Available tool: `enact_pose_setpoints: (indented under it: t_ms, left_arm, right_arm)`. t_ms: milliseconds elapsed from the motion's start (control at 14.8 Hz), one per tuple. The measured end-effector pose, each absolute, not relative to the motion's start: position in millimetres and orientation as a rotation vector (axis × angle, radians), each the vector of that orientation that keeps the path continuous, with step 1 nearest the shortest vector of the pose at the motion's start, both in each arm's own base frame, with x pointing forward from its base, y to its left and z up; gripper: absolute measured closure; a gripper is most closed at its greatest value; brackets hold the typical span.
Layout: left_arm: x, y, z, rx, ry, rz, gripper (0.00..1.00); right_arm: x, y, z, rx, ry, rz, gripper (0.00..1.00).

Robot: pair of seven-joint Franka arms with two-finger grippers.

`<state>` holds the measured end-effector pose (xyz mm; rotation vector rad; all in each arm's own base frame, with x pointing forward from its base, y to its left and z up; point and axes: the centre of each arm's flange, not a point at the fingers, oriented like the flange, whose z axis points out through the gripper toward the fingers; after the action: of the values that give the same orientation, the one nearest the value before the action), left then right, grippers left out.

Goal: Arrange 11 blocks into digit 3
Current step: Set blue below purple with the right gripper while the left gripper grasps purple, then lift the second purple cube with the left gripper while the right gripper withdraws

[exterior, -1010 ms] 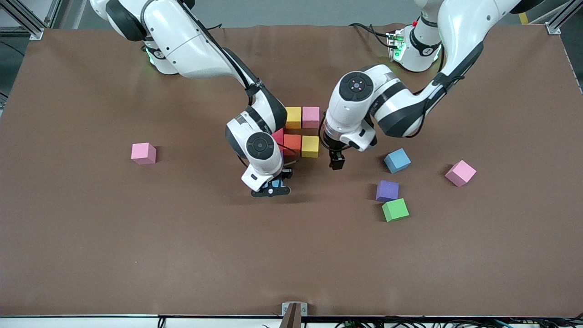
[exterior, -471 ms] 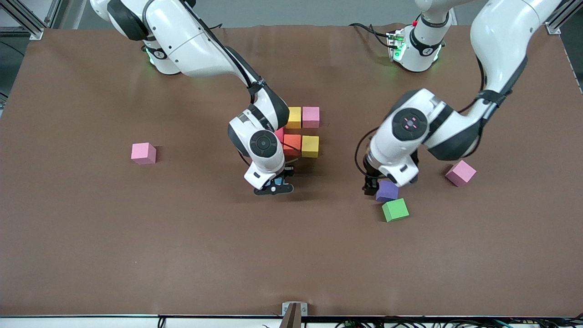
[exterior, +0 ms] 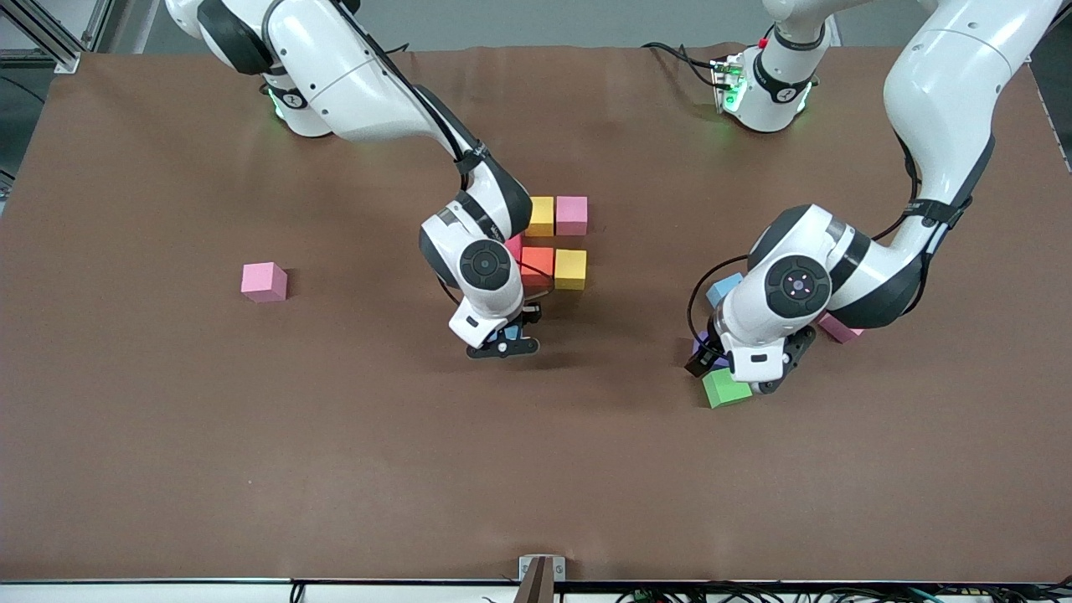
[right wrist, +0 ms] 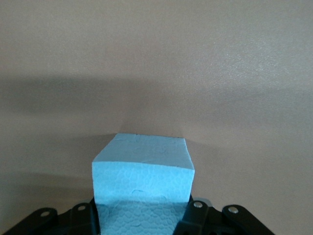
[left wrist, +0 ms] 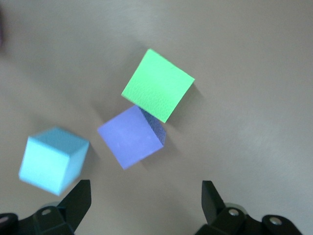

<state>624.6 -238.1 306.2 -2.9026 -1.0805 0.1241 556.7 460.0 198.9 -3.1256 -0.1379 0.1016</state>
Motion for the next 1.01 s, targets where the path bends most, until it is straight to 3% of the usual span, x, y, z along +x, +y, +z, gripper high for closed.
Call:
enact_pose_setpoints:
  t_ms: [202,539,606,808,1010]
  left_arm:
    - [628.0,-232.6,292.8,-3.032,-0.675,0.144,0.04]
    - [639.0,-222.2,261.3,-3.155,-0.326,0.139,0.05]
    - [639.3,-222.2,253.9,-3.168,-0.283,0.147,0.05]
    - [639.3,-220.1,239.1,-3.188,-0.116,0.168,0.05]
    - [641.6,-211.9,234.6,-3.183,-0.04,0.17,0.05]
  right_arm:
    - [556.6,460.0,198.8,-3.126,-0.136,0.103,0.41]
    - [563.9,458.9,217.4,-3.133,-0.127,0.107,0.01]
    - [567.1,459.2,233.3,-3.139,-0.126,0.118,0.0]
    - [570.7,455.2,327.5,-3.145,-0.124,0.13,0.0]
    - [550.5,421.2,448.2,-3.17,-0.106,0.191,0.0]
